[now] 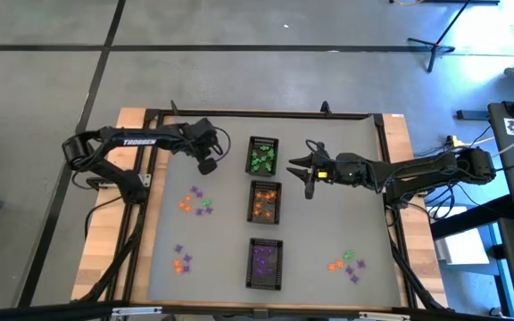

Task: Sort Halloween decoration
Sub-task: Put the orange spider toy into the middle black bin

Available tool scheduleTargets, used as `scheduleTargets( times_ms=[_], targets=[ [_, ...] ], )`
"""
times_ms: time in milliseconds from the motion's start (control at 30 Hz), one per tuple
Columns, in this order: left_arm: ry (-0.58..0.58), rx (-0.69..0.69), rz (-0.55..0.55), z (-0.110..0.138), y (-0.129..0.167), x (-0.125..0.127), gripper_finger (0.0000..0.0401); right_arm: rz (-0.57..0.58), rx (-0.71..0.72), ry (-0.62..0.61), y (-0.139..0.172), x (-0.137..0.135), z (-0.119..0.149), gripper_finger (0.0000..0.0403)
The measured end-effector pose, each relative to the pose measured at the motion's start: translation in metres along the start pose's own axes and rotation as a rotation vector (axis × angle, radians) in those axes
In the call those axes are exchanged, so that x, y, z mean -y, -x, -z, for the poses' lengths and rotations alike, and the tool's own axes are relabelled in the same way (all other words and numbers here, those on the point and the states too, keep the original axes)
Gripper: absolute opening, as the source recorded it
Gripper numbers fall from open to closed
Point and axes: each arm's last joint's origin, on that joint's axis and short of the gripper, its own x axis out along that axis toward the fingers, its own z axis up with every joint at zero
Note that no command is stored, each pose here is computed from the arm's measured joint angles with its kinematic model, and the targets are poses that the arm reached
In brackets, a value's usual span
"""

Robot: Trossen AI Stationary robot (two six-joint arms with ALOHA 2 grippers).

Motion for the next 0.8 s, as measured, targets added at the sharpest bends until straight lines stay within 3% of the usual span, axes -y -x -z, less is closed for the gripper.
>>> scheduleTargets(
  times_ms=[233,467,600,800],
  targets=[
    [-0.107,0.122,0.094,-0.029,0.024,0.034,0.0,0.0,-0.001,0.0,0.0,0.0,0.0,0.0124],
    [-0.278,0.284,0.269,-0.053,0.069,0.095,0.0,0.0,-0.002,0.001,0.0,0.0,0.0,0.0124],
    [-0.322,0.33,0.196,-0.054,0.083,0.112,0.0,-0.001,-0.003,0.0,0.0,0.0,0.0,0.0124],
    [-0.298,0.261,0.109,-0.046,0.067,0.098,0.0,-0.007,-0.007,-0.001,0.0,0.0,0.001,0.0124]
  ],
)
